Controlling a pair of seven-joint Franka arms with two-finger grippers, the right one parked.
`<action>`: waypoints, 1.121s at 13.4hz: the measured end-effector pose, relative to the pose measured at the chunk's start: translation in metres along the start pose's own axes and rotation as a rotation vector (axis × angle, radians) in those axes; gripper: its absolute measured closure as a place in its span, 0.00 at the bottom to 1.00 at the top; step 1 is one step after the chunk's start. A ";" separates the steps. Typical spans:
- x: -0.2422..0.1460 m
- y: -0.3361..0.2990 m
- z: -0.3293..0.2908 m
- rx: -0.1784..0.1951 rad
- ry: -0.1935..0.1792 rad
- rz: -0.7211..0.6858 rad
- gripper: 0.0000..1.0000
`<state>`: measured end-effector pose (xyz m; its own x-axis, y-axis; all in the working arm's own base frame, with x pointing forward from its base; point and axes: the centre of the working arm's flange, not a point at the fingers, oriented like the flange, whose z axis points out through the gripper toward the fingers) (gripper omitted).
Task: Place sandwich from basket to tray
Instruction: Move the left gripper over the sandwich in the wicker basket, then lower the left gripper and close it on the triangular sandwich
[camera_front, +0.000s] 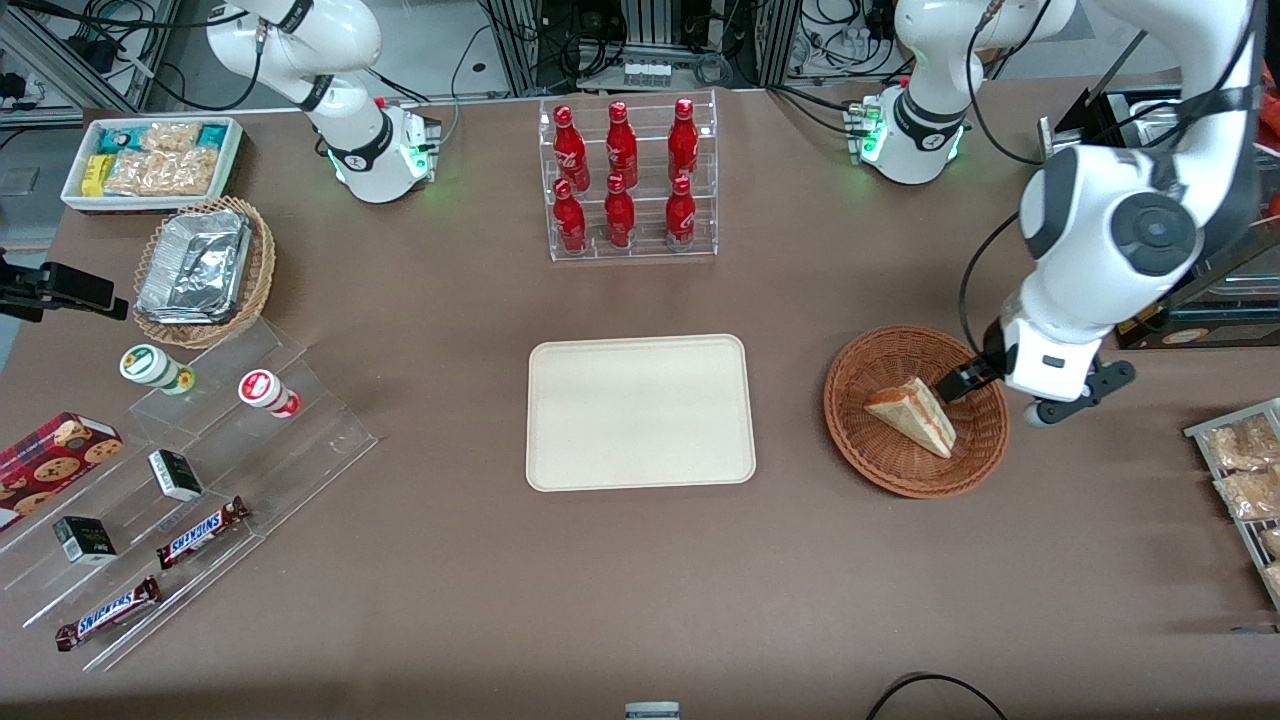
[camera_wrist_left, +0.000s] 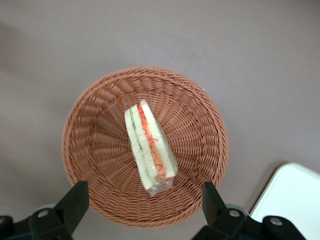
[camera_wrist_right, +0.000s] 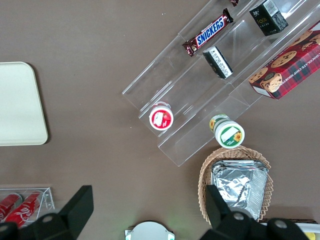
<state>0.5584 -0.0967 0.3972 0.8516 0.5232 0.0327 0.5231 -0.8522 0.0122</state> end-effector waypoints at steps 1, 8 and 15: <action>-0.004 -0.002 0.012 -0.010 0.009 -0.044 0.00; -0.027 -0.004 0.093 -0.024 -0.011 -0.144 0.00; -0.028 -0.004 0.130 -0.011 -0.047 -0.148 0.28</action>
<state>0.5370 -0.1076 0.2668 0.7663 0.6423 -0.0165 0.6425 -0.7659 0.0239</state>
